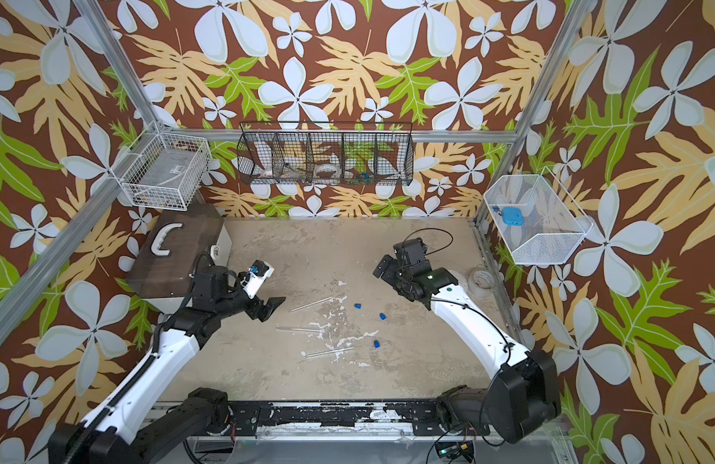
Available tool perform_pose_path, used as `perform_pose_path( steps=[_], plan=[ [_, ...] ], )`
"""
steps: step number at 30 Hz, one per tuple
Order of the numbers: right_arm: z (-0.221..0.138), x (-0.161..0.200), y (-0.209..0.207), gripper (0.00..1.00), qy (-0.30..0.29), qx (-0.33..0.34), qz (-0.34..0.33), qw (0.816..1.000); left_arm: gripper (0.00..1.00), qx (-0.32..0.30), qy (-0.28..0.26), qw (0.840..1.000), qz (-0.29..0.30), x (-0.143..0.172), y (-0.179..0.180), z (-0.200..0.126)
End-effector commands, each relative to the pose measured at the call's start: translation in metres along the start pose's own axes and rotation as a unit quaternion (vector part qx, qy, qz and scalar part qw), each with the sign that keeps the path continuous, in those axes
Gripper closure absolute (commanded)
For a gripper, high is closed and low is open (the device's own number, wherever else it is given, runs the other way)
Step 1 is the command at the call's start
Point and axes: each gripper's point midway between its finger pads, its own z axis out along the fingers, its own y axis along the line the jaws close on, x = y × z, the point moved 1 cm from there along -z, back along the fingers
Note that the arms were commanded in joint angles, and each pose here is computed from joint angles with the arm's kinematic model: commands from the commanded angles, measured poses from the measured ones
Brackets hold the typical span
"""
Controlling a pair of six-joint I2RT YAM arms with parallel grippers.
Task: Insert stoppers into test tubes
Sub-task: Pick up the test tube at the center of the board.
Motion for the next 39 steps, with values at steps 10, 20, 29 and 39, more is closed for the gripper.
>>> perform_pose_path(
  steps=[10, 20, 29, 39],
  plan=[
    [-0.032, 0.013, 0.011, 0.00, 0.007, -0.072, -0.086, 0.994, 0.09, 0.016, 0.121, 0.992, -0.007, 0.026, -0.006, 0.075],
    [-0.054, 0.030, -0.004, 0.00, 0.004, -0.093, -0.118, 0.989, 0.32, 0.047, 0.297, 0.954, -0.010, 0.074, -0.025, 0.139],
    [-0.057, 0.036, -0.014, 0.00, 0.007, -0.087, -0.119, 0.989, 0.34, 0.053, 0.330, 0.943, -0.003, 0.098, -0.029, 0.145],
    [-0.061, 0.034, -0.011, 0.00, 0.002, -0.093, -0.121, 0.988, 0.54, 0.058, 0.328, 0.943, -0.002, 0.103, -0.033, 0.141]
  ],
)
